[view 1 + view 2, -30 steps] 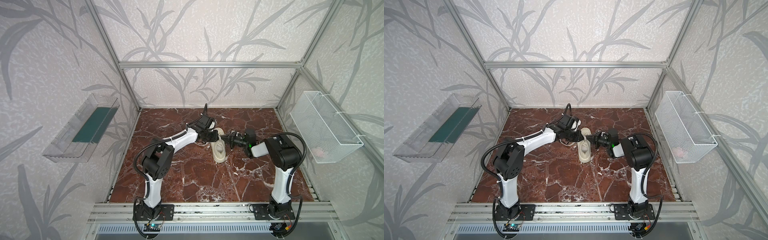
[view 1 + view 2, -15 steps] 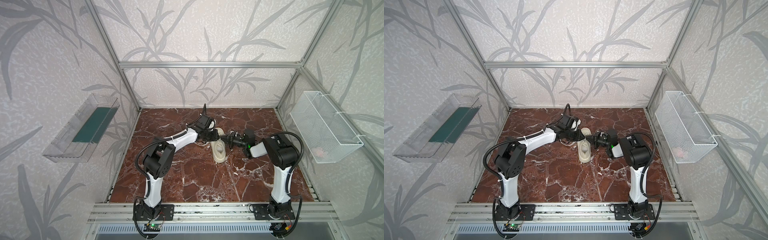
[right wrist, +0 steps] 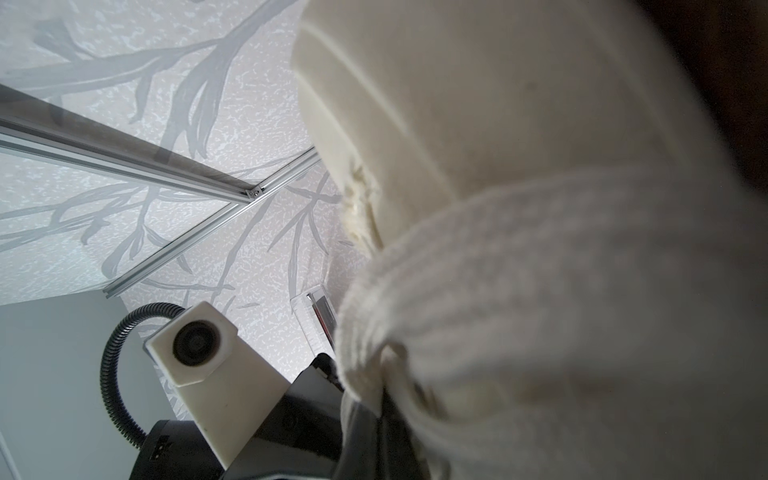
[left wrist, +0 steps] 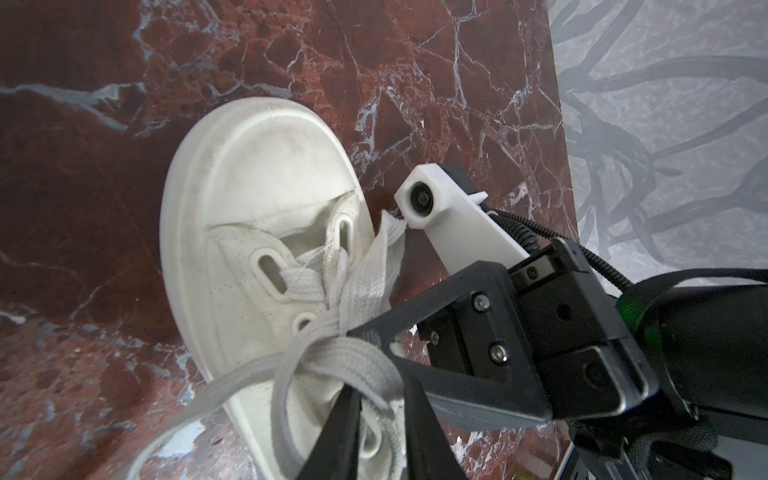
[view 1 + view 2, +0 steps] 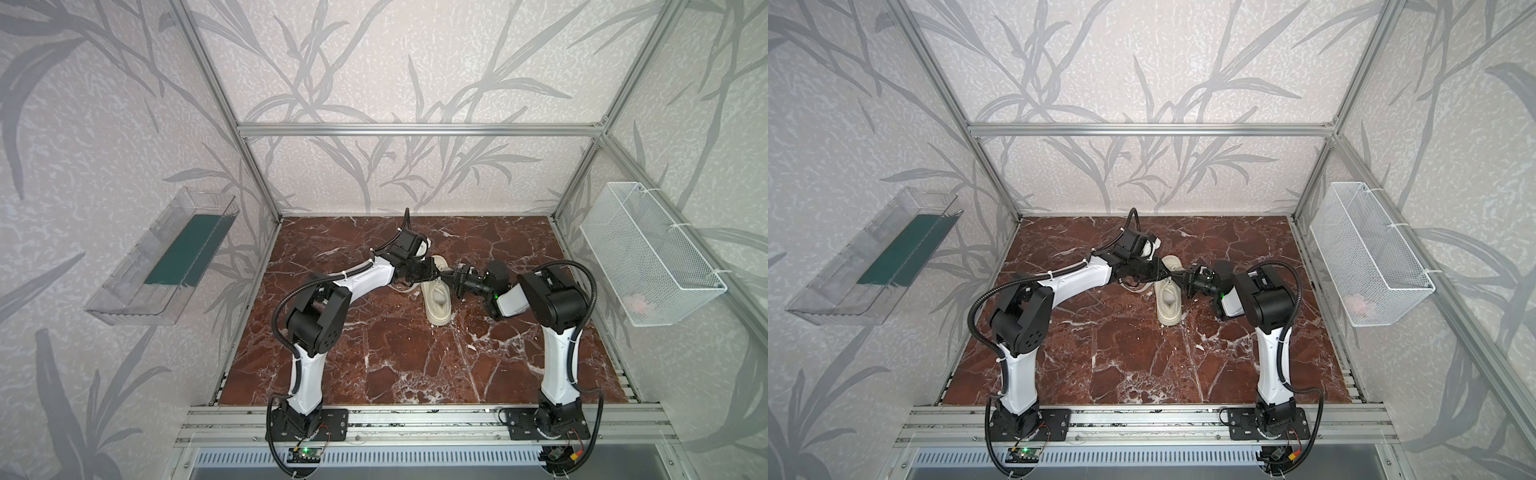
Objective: Tie the shoes
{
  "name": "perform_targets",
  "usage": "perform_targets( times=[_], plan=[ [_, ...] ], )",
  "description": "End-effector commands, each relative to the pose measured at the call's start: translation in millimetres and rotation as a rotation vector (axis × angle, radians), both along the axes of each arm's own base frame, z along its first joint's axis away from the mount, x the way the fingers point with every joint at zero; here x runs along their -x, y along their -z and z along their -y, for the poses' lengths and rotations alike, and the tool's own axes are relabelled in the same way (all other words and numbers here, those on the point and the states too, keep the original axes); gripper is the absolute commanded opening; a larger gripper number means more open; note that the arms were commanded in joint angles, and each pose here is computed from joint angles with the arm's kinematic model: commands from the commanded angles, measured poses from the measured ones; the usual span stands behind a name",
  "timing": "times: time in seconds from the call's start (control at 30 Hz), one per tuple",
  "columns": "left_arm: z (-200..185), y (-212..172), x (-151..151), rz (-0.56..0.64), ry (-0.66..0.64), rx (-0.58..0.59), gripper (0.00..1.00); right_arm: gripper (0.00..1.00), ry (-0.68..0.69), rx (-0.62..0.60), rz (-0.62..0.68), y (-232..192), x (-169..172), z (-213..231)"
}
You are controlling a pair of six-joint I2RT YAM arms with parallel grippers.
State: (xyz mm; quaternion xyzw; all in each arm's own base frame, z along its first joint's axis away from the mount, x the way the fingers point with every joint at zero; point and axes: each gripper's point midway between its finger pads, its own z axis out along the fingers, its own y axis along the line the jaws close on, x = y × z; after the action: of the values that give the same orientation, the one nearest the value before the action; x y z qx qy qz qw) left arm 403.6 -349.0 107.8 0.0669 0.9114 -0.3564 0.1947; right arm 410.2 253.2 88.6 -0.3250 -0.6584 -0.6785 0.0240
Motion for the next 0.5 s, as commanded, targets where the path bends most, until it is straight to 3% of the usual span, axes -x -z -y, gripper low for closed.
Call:
perform_targets(
  times=[0.0, 0.23, 0.47],
  plan=[
    [-2, 3, 3, -0.005, 0.002, 0.002, 0.28, 0.00, -0.006, -0.047, 0.065, -19, -4, -5],
    [-7, -15, 4, 0.044, 0.003, 0.001, 0.39, 0.00, -0.002, -0.046, 0.055, -15, -2, -4],
    [-16, -25, 6, 0.074, -0.010, -0.011, 0.39, 0.00, -0.002, -0.050, 0.060, -19, -2, -4]
  ],
)
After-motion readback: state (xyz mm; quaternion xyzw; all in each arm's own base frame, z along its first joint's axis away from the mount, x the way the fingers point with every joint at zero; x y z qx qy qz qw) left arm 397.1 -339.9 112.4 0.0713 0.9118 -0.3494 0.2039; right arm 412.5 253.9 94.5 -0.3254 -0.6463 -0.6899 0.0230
